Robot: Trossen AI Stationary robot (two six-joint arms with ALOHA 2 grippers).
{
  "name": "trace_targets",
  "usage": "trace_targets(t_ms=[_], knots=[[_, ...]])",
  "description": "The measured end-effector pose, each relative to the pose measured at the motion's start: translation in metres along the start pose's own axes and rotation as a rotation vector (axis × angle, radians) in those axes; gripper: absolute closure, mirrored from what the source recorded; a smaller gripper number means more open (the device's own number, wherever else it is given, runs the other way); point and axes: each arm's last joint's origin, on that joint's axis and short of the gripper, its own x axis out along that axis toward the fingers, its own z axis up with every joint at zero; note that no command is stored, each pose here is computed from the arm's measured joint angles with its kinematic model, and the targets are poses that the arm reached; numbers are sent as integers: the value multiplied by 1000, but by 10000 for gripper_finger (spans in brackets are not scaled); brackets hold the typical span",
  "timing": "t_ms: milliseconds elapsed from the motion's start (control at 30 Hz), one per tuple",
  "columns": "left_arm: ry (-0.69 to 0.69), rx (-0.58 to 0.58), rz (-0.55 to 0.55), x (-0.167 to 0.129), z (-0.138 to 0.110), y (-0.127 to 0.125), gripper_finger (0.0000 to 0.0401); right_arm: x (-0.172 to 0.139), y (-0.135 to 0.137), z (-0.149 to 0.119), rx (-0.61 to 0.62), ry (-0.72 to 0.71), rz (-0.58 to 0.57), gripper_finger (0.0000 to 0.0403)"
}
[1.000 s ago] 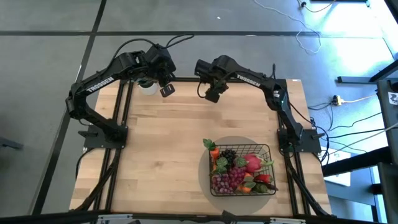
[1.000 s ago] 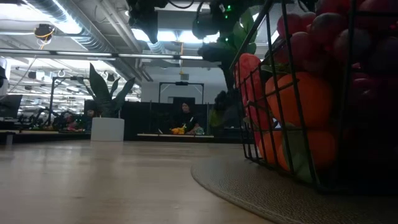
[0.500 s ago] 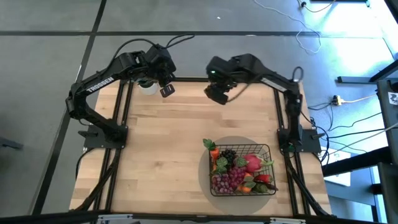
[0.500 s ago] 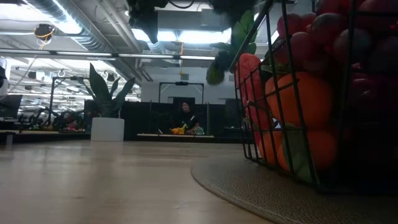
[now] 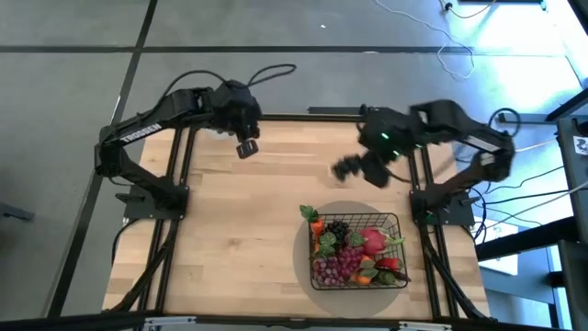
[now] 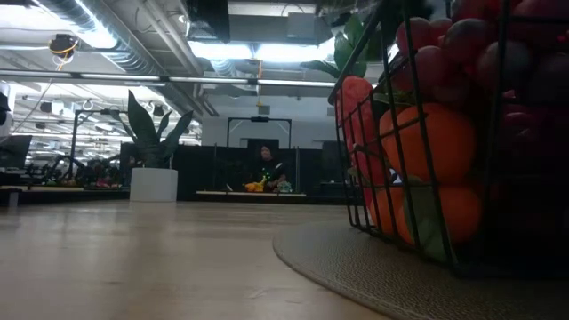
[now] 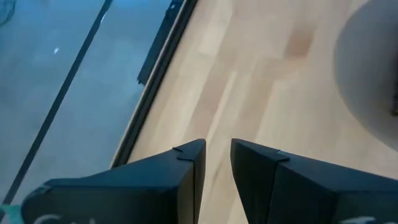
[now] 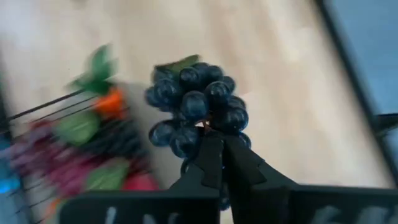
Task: Build produce basket
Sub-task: Put the black grapes into the wire basket
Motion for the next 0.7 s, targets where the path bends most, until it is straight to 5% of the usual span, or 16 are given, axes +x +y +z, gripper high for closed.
trace_targets(t_ms=[267, 467, 700], knots=[[-64, 29, -106, -14, 3, -39, 335, -30, 39, -56, -33, 59, 313, 403], [-102, 87, -258, -26, 3, -74, 335, -22, 70, -76, -125, 115, 507, 403], [-238, 147, -484, -42, 11, -111, 335, 7, 96, -90, -189, 177, 540, 403]])
